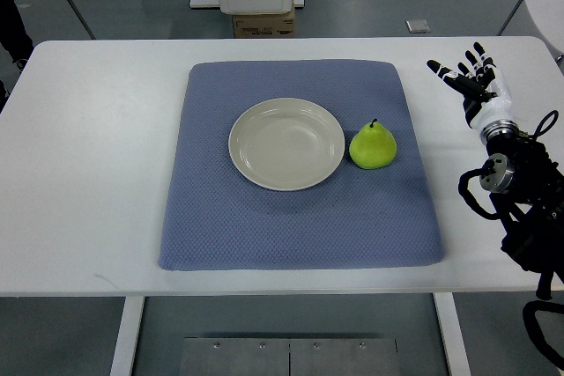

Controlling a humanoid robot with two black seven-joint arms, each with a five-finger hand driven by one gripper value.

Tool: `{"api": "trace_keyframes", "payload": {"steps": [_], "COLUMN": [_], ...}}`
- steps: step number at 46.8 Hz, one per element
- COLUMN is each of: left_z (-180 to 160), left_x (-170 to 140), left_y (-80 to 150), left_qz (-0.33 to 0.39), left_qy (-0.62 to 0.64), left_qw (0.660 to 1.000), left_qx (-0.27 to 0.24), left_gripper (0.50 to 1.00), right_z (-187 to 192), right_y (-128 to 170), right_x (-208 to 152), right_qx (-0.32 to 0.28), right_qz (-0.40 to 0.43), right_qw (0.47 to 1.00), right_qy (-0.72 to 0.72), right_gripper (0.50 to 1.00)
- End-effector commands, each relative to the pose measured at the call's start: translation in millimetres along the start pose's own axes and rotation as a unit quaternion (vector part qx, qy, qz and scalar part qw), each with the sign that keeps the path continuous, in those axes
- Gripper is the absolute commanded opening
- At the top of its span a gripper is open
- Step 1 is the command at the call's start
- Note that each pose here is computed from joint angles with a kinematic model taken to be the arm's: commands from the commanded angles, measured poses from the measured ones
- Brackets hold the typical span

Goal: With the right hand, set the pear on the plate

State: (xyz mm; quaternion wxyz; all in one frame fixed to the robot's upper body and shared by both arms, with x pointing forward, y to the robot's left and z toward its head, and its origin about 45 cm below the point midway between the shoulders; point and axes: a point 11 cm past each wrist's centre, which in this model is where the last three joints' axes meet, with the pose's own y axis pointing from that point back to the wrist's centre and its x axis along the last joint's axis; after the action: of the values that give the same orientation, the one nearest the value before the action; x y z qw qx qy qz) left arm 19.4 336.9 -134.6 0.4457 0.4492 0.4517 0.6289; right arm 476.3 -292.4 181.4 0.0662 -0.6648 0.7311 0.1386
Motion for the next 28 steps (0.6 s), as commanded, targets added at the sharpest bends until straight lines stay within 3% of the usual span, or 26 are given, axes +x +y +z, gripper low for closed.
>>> {"api": "trace_keyframes", "payload": {"steps": [1, 28], "left_z": [-1, 0], "left_x": [0, 0], "left_y": [0, 0], "left_qz": [0.0, 0.0], "left_qy": [0.0, 0.0], "left_qw": [1.0, 1.0], "left_qx": [0.001, 0.0], "left_gripper": [1.0, 1.0], "right_z": [2, 24], "right_y": [1, 21], "right_x": [-2, -9], "right_qx": [-0.002, -0.007], "right_qz": [-0.001, -0.037], "right_qw": [1.0, 0.999], "right_qy": [-0.001, 0.026], "right_gripper": [1.0, 1.0]}}
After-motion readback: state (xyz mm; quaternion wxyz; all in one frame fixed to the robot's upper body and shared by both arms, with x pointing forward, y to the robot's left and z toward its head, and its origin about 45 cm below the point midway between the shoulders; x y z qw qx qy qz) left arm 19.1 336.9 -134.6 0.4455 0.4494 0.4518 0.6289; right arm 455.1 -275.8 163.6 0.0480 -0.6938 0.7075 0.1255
